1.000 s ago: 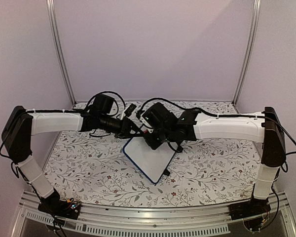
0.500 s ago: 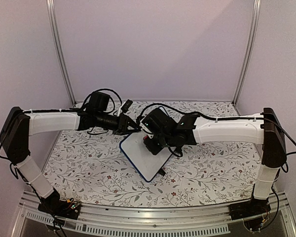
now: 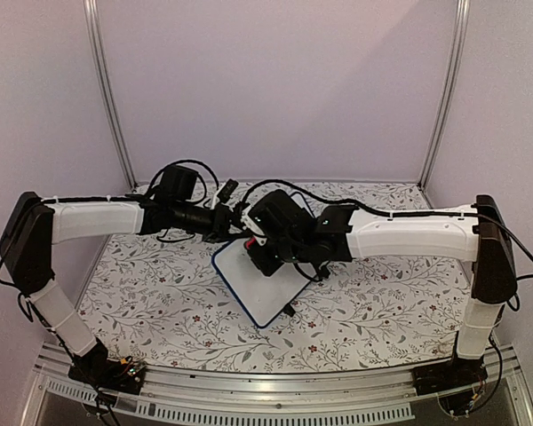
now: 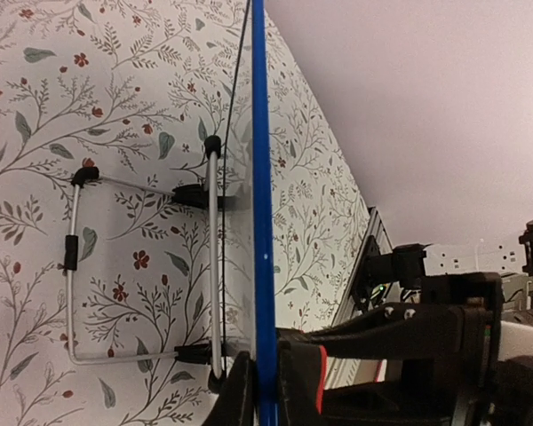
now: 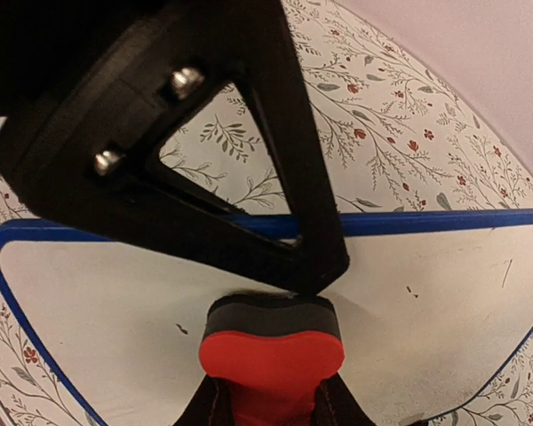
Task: Erase the whiteboard
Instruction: Erase the whiteboard at the center of the board, then place the whiteboard eraser at the center of the board.
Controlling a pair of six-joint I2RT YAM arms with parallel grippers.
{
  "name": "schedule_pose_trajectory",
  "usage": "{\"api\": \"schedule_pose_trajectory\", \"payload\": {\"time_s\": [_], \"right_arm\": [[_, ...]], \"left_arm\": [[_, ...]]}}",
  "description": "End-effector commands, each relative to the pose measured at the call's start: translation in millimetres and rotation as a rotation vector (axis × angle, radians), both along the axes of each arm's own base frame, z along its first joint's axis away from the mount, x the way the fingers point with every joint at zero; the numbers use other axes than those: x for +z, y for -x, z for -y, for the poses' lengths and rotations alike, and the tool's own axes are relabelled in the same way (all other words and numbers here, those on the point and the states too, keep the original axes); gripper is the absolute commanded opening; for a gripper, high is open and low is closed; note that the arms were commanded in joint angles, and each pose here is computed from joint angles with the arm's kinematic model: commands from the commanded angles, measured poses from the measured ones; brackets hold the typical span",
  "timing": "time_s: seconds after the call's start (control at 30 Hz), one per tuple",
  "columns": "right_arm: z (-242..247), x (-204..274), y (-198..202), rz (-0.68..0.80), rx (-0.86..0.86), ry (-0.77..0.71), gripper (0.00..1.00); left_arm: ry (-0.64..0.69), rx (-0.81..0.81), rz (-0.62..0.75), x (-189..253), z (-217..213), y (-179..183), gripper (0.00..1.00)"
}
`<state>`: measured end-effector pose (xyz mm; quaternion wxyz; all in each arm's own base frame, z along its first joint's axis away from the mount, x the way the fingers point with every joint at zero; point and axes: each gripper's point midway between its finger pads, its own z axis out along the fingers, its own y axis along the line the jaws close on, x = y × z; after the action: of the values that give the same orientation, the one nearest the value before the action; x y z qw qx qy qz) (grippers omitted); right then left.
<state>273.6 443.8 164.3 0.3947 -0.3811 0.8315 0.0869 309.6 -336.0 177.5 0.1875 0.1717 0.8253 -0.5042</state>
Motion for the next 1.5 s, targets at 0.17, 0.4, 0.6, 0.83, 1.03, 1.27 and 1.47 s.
{"api": "schedule_pose_trajectory", "payload": {"time_s": [0.17,0.4,0.6,0.83,1.03,1.27,1.47], "right_arm": [[-49,20,35,0.028,0.138,-0.093,0.25],[-49,-12,50,-0.020,0.155,-0.020,0.25],[-36,-38,65,-0.067,0.147,0.019,0.25],[-15,-58,78,-0.128,0.138,0.041,0.25],[4,-74,83,-0.158,0.109,0.068,0.25],[52,-33,72,-0.092,-0.003,0.005,0.26],[111,-12,46,-0.088,-0.188,-0.084,0.27]], "left_arm": [[0.050,-0.020,0.054,17,4,-2,0.05],[0.050,-0.017,0.058,18,3,-2,0.04],[0.050,-0.016,0.057,18,3,-2,0.04],[0.051,-0.017,0.057,19,4,-1,0.04],[0.050,-0.015,0.057,18,3,-2,0.05],[0.051,-0.013,0.062,20,3,-2,0.12],[0.053,-0.006,0.067,22,0,-4,0.27]]}}
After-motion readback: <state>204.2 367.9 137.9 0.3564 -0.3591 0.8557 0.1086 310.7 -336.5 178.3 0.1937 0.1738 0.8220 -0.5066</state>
